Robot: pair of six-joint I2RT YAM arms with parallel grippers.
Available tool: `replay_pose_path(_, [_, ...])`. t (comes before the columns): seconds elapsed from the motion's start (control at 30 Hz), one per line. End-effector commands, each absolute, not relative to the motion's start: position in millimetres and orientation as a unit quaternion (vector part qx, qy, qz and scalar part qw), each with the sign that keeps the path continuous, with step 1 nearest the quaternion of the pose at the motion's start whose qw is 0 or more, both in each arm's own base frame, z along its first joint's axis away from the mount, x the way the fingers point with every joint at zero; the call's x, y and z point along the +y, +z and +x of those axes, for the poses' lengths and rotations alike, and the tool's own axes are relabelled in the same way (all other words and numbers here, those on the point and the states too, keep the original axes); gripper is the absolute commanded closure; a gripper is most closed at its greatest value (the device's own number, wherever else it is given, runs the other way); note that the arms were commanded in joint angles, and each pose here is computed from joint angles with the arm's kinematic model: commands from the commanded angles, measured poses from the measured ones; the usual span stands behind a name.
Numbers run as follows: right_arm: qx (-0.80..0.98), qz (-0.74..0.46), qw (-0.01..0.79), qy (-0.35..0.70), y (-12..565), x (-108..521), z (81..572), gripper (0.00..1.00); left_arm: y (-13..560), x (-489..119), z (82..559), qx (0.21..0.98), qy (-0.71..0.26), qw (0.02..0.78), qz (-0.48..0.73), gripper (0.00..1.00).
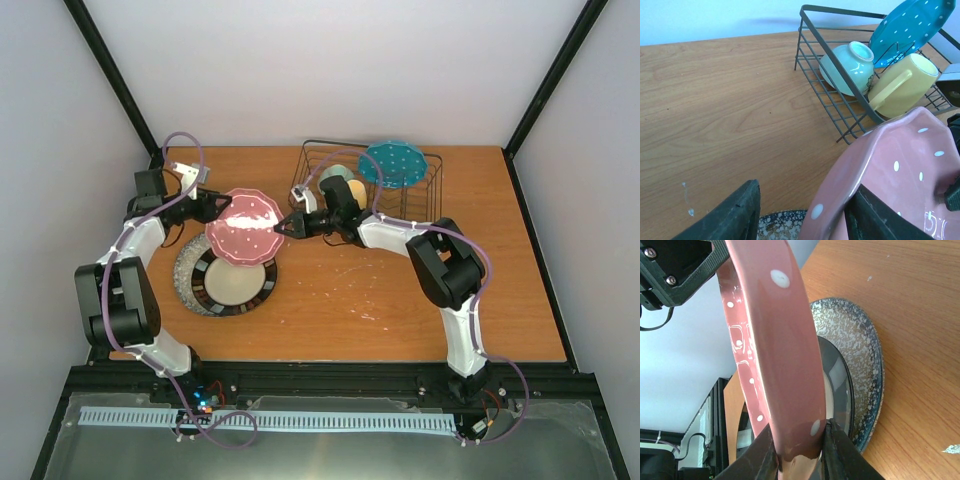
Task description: Load the mixed dishes into the dish rack
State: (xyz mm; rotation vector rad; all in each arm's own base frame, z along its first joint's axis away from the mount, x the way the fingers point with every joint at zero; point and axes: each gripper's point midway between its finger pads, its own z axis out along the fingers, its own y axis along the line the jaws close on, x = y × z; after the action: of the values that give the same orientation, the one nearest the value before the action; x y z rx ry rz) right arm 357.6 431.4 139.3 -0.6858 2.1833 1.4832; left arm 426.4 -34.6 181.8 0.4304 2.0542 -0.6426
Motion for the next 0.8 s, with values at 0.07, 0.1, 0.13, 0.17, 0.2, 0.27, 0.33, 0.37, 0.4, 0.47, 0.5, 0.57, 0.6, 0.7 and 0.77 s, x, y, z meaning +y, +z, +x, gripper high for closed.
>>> replay_pose_path(0.07, [0.691, -0.340, 0.208, 0.603, 211.7, 441.0, 319.6, 0.97, 206.0, -13.2, 450.2, 0.819, -0.216, 0.506, 0.162, 0.53])
replay_pose_path(0.1, [0.692, -0.339, 0.206, 0.603, 210.2, 440.6, 318.9, 0.97, 206.7, -14.0, 448.9, 0.817, -0.219, 0.508, 0.163, 0.53])
replay_pose_path(0.13, [0.693, -0.340, 0.203, 0.602, 208.6, 440.2, 318.0, 0.97, 207.2, -14.7, 448.0, 0.816, -0.220, 0.509, 0.163, 0.53])
replay_pose_path(0.17, [0.695, -0.339, 0.201, 0.602, 207.4, 439.7, 317.1, 0.97, 207.1, -15.7, 446.7, 0.815, -0.224, 0.509, 0.162, 0.53])
replay_pose_path(0.2, [0.695, -0.339, 0.200, 0.602, 207.1, 438.5, 315.9, 0.97, 207.0, -18.2, 445.4, 0.813, -0.232, 0.508, 0.164, 0.53])
replay_pose_path(0.27, [0.695, -0.339, 0.197, 0.603, 207.5, 436.5, 313.4, 0.97, 208.6, -21.1, 442.9, 0.811, -0.244, 0.506, 0.162, 0.53])
replay_pose_path(0.33, [0.695, -0.337, 0.192, 0.605, 207.6, 434.9, 311.3, 0.97, 210.8, -25.2, 439.2, 0.808, -0.256, 0.505, 0.165, 0.53])
replay_pose_path(0.37, [0.694, -0.338, 0.189, 0.607, 208.2, 434.4, 309.1, 0.97, 212.3, -26.6, 437.5, 0.806, -0.259, 0.505, 0.167, 0.53])
replay_pose_path(0.4, [0.695, -0.337, 0.189, 0.607, 209.9, 433.3, 307.7, 0.97, 213.7, -27.9, 436.1, 0.804, -0.262, 0.506, 0.169, 0.52])
replay_pose_path(0.47, [0.694, -0.337, 0.190, 0.606, 211.6, 430.2, 305.9, 0.97, 215.4, -31.2, 432.6, 0.802, -0.272, 0.503, 0.174, 0.47])
replay_pose_path(0.5, [0.695, -0.337, 0.192, 0.606, 212.1, 429.2, 306.0, 0.97, 216.6, -32.9, 430.9, 0.800, -0.276, 0.502, 0.177, 0.39])
replay_pose_path(0.57, [0.691, -0.340, 0.194, 0.608, 215.8, 427.8, 304.1, 0.97, 222.0, -35.9, 427.1, 0.796, -0.282, 0.504, 0.182, 0.36])
replay_pose_path(0.6, [0.689, -0.342, 0.195, 0.608, 217.6, 427.3, 302.9, 0.97, 226.0, -37.9, 424.8, 0.791, -0.286, 0.507, 0.188, 0.36])
replay_pose_path(0.7, [0.688, -0.349, 0.196, 0.606, 220.3, 427.7, 302.9, 0.97, 240.3, -39.2, 422.0, 0.779, -0.285, 0.524, 0.191, 0.36])
replay_pose_path(0.77, [0.686, -0.353, 0.197, 0.605, 222.9, 428.0, 302.8, 0.97, 250.5, -40.3, 421.3, 0.773, -0.286, 0.533, 0.193, 0.35])
